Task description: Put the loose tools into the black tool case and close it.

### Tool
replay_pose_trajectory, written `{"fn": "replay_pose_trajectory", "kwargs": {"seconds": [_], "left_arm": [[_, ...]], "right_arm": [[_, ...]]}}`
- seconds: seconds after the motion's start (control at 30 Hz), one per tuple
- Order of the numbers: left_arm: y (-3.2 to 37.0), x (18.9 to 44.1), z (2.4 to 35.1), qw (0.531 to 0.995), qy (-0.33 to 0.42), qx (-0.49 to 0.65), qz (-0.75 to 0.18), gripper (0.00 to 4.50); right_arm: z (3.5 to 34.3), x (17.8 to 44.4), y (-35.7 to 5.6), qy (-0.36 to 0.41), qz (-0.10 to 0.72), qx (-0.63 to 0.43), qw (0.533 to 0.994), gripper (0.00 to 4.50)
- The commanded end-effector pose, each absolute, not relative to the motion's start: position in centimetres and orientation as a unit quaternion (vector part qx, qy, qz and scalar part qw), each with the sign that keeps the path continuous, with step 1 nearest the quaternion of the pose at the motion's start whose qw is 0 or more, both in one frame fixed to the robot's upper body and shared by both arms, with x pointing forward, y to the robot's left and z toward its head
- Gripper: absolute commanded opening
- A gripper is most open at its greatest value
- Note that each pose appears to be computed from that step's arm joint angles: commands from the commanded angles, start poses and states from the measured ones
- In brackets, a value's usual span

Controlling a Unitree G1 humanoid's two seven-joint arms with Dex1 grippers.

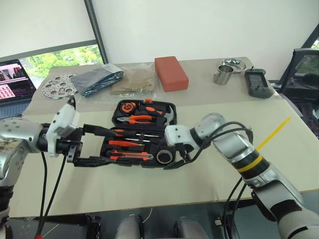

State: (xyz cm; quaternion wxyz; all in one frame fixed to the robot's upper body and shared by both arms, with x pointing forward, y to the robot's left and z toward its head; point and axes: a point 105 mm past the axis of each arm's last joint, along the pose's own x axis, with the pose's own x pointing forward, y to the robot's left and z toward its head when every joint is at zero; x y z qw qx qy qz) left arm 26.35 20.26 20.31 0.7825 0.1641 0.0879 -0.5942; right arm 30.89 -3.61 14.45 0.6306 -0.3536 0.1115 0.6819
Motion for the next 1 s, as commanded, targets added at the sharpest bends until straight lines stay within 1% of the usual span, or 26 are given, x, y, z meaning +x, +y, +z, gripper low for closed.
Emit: {"fn": "replay_pose_trajectory", "kwargs": {"seconds": [0.03, 0.13, 0.23, 0.3, 0.4, 0.47, 0.57, 0.67, 0.73, 0.93, 1.0], "left_arm": [[21.9, 29.2, 20.3, 0.84, 0.057, 0.147, -0.519, 4.5], [23.1, 31.8, 19.8, 0.88, 0.051, 0.111, -0.46, 4.5], [25.2, 35.0, 19.1, 0.915, 0.061, 0.036, -0.396, 4.5], [26.9, 37.6, 18.1, 0.94, 0.081, 0.005, -0.333, 4.5], [27.4, 39.3, 17.1, 0.946, 0.102, -0.015, -0.307, 4.5], [27.2, 40.0, 16.7, 0.945, 0.114, -0.036, -0.305, 4.5], [26.8, 40.7, 15.9, 0.943, 0.134, -0.066, -0.296, 4.5], [26.3, 41.1, 15.4, 0.94, 0.15, -0.088, -0.292, 4.5], [26.1, 41.3, 15.2, 0.939, 0.155, -0.096, -0.291, 4.5], [25.7, 41.9, 14.1, 0.943, 0.172, -0.113, -0.263, 4.5], [25.7, 42.0, 14.1, 0.945, 0.167, -0.122, -0.253, 4.5]], "right_arm": [[17.1, 33.6, -5.2, 0.085, 0.624, -0.314, 0.711, 4.47], [17.6, 36.0, -7.1, 0.09, 0.563, -0.255, 0.781, 4.47], [17.2, 38.8, -9.8, 0.116, 0.479, -0.188, 0.85, 4.47], [16.4, 40.4, -11.4, 0.138, 0.428, -0.136, 0.883, 4.47], [15.7, 42.0, -12.3, 0.169, 0.376, -0.056, 0.909, 4.47], [15.5, 42.7, -12.3, 0.182, 0.361, -0.002, 0.915, 4.47], [15.9, 43.1, -11.5, 0.193, 0.364, 0.073, 0.908, 4.47], [16.3, 43.4, -10.6, 0.197, 0.37, 0.12, 0.9, 4.47], [16.3, 43.5, -10.3, 0.199, 0.371, 0.131, 0.897, 4.47], [14.5, 43.5, -8.8, 0.222, 0.375, 0.117, 0.892, 4.47], [14.0, 43.4, -8.3, 0.226, 0.381, 0.105, 0.89, 3.96]]}}
